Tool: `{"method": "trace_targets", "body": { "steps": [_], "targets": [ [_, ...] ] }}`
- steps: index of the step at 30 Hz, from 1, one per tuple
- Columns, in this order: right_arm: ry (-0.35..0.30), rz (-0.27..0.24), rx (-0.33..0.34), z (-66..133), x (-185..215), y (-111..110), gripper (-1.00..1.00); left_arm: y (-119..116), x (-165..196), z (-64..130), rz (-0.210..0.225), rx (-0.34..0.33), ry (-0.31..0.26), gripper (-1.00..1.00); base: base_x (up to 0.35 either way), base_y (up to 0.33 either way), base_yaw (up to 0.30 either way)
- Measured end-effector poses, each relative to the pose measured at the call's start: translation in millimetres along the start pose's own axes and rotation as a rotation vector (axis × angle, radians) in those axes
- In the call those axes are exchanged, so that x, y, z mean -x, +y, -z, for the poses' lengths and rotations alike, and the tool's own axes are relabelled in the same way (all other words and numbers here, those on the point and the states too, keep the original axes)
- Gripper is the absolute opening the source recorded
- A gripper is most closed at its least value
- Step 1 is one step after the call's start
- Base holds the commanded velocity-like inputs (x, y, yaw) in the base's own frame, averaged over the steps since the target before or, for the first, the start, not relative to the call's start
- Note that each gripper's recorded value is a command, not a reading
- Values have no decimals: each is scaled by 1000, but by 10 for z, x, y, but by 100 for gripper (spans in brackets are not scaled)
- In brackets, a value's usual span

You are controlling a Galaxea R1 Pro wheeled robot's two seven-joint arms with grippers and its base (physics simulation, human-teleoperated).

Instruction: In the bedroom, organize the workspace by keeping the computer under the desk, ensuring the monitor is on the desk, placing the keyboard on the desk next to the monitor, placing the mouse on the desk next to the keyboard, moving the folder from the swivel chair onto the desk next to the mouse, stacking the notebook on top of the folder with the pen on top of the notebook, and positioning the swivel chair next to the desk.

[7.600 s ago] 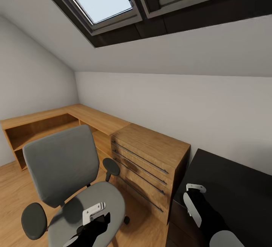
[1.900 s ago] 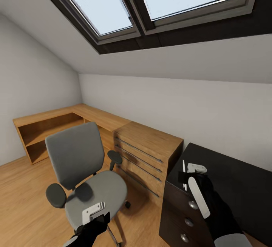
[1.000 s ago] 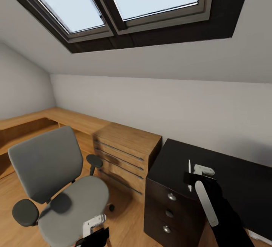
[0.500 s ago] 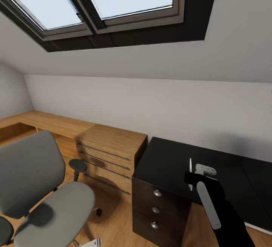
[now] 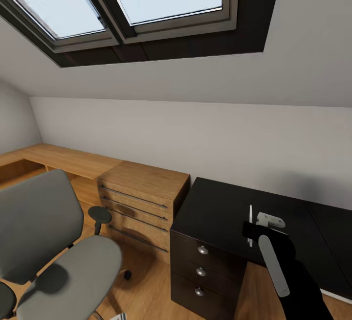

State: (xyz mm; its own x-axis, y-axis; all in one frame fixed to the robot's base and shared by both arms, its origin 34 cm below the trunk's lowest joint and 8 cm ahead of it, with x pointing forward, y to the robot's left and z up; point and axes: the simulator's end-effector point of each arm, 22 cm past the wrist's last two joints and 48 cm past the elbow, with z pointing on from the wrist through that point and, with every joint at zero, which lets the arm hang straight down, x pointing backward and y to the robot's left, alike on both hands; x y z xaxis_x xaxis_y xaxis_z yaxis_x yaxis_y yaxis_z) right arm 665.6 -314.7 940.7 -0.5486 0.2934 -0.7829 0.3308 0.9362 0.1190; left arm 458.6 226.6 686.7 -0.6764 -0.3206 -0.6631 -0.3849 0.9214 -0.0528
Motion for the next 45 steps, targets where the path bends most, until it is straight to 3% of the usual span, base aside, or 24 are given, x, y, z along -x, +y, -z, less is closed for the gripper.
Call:
{"method": "trace_targets", "body": {
  "steps": [13,45],
  "targets": [
    [-2,-3,0,4,8,-4,-100,35,-48,-13,-3,9,6,100,0,0,-15],
    [-29,-10,7,103,111,0,-100,18,32,15,0,2,-17,100,0,0,-224]
  ]
}}
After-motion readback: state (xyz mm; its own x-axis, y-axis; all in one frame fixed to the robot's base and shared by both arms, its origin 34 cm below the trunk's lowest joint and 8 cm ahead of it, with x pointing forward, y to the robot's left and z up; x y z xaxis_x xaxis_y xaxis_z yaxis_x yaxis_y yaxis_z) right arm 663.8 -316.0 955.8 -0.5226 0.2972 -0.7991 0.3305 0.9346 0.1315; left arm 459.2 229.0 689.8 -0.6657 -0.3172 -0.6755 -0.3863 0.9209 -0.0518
